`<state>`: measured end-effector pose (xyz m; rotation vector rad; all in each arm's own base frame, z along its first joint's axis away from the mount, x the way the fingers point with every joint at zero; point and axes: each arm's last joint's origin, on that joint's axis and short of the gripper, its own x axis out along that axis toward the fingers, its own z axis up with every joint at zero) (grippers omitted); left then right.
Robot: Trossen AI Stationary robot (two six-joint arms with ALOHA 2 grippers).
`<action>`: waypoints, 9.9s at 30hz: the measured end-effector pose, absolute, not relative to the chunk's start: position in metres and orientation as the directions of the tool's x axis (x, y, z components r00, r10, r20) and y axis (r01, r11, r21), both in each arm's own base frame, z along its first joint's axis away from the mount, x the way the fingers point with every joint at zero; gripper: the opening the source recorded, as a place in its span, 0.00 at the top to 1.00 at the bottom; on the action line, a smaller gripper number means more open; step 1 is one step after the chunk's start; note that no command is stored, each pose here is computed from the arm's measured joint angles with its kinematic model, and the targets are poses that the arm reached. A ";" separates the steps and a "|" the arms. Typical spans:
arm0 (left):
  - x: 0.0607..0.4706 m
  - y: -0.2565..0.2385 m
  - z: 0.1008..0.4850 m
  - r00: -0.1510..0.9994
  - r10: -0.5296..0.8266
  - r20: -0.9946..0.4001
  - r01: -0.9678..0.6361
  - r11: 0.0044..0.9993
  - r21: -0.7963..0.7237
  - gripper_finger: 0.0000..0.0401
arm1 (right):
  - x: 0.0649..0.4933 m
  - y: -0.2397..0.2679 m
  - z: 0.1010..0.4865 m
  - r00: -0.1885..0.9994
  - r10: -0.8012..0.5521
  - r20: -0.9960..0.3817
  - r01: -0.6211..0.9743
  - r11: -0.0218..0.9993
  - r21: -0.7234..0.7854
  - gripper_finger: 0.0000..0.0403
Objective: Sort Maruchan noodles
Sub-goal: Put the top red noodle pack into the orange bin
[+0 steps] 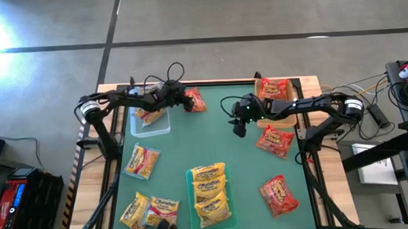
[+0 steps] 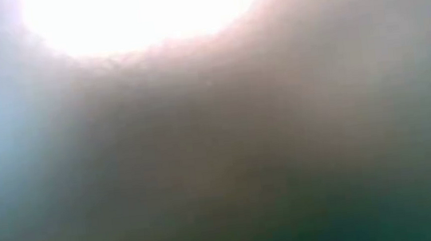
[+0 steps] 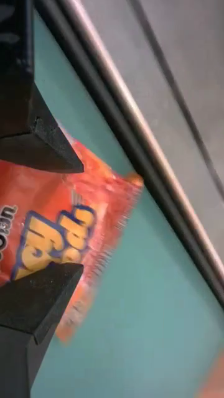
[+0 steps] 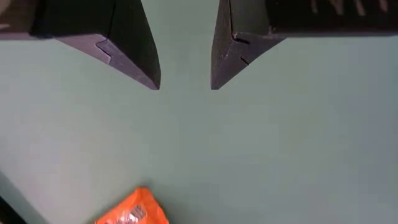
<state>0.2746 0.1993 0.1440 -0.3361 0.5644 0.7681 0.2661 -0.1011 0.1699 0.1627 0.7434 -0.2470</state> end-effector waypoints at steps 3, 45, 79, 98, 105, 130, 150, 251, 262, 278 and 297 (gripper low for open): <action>0.275 0.199 0.137 0.567 0.547 -0.616 -0.735 0.674 -0.078 0.43 | 0.266 -0.101 0.169 0.704 -0.164 -0.691 0.275 0.960 0.053 0.67; 0.252 0.178 0.157 0.417 0.562 -0.714 -0.680 0.715 0.165 0.44 | 0.263 -0.100 0.166 0.678 -0.151 -0.720 0.252 0.967 0.034 0.67; 0.184 0.015 0.218 -0.003 0.165 -0.986 -0.748 0.654 0.112 0.44 | 0.263 -0.100 0.166 0.678 -0.152 -0.719 0.264 0.963 0.045 0.67; 0.171 0.037 0.198 -0.107 0.415 -0.903 -0.768 0.542 0.341 0.44 | 0.264 -0.100 0.167 0.683 -0.154 -0.714 0.264 0.964 0.044 0.67; 0.172 0.053 0.199 -0.110 0.492 -0.864 -0.798 0.474 0.371 0.44 | 0.264 -0.100 0.167 0.683 -0.154 -0.714 0.264 0.963 0.044 0.67; 0.267 0.068 0.213 0.470 0.430 -0.771 -0.696 0.717 -0.024 0.44 | 0.270 -0.103 0.174 0.749 -0.182 -0.637 0.124 0.983 -0.136 0.67; 0.326 0.105 0.156 0.378 0.450 -0.809 -0.640 0.758 0.123 0.44 | 0.271 -0.103 0.176 0.761 -0.189 -0.620 0.161 0.982 -0.101 0.67; 0.334 0.115 0.145 0.527 0.340 -0.779 -0.589 0.807 -0.046 0.44 | 0.271 -0.162 0.164 0.794 -0.188 -0.578 0.353 0.916 0.188 0.48; 0.335 0.117 0.140 0.518 0.337 -0.786 -0.591 0.805 -0.045 0.44 | 0.259 -0.181 0.163 0.779 -0.239 -0.580 0.500 0.795 0.344 0.43; 0.348 0.126 0.107 0.538 0.333 -0.775 -0.592 0.803 -0.065 0.44 | 0.261 -0.187 0.150 0.717 -0.335 -0.611 0.570 0.786 0.238 0.43; 0.348 0.128 0.100 0.530 0.336 -0.779 -0.601 0.797 -0.064 0.44 | 0.270 -0.186 0.155 0.831 -0.084 -0.550 0.415 0.753 0.511 0.23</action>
